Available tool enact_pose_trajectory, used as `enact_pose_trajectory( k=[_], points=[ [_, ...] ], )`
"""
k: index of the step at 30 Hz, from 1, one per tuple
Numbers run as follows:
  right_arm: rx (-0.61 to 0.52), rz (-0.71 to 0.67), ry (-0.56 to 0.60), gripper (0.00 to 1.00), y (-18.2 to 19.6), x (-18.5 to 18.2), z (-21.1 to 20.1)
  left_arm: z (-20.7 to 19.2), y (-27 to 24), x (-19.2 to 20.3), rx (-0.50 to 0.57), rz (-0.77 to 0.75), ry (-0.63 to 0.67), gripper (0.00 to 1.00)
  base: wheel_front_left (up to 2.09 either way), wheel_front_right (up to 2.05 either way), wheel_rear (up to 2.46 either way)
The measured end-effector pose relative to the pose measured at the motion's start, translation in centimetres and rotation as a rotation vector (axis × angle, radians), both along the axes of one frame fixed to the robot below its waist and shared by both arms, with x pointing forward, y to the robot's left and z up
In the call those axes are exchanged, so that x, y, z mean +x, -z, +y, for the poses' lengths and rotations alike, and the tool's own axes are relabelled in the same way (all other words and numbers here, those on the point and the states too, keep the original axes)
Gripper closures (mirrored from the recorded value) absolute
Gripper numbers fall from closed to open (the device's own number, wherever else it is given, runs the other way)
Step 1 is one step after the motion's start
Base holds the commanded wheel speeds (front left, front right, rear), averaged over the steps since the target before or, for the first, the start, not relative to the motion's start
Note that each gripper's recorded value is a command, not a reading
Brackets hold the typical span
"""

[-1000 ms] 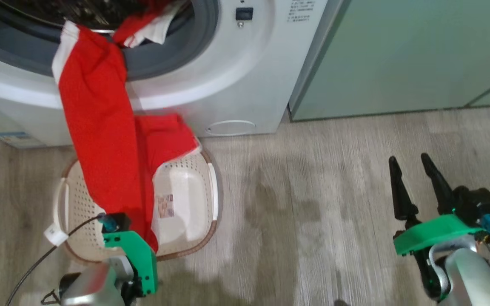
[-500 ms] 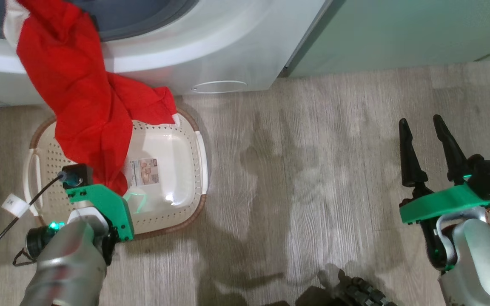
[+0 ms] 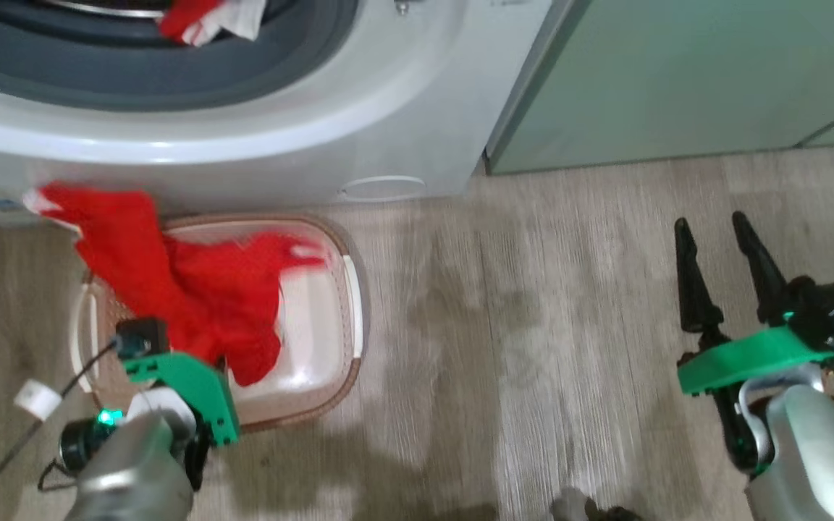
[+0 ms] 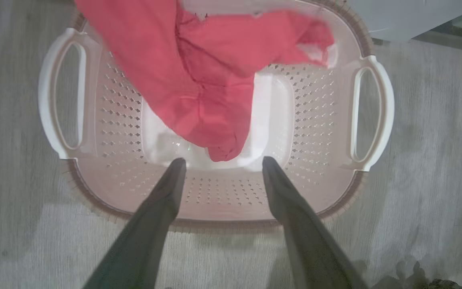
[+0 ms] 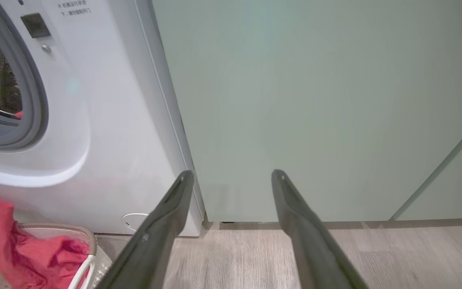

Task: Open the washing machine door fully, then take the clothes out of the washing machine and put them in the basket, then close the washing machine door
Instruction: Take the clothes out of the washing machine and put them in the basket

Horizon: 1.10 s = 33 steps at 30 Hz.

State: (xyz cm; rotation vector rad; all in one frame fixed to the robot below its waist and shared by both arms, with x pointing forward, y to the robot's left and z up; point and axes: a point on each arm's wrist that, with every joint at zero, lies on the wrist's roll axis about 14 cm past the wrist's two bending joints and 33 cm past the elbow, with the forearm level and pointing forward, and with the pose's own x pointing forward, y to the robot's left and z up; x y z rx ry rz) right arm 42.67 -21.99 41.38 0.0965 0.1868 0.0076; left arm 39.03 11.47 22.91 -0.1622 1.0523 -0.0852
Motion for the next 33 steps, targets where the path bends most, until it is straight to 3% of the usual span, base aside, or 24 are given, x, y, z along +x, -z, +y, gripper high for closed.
enact_pose_trajectory(
  k=[17, 25, 29, 33],
  points=[
    [0.037, -0.079, -0.019, 0.0, -3.7, -5.1, 1.4, 2.8, -7.0, -1.8, 0.009, -0.296, -0.035, 0.0, 0.0, 0.0, 0.0],
    [0.048, -0.084, -0.024, 0.0, -3.9, -5.4, 1.8, 4.3, -7.7, -1.8, 0.017, -0.328, -0.069, 0.0, 0.0, 0.0, 0.0],
    [0.048, -0.065, -0.024, 0.0, -3.2, -5.1, 1.8, 4.4, -7.4, -0.8, 0.01, -0.324, -0.078, 0.0, 0.0, 0.0, 0.0],
    [0.044, -0.048, -0.028, 0.0, -2.5, -3.8, 1.8, 4.2, -7.9, 2.7, 0.006, -0.35, -0.075, 0.0, 0.0, 0.0, 0.0]
  ],
)
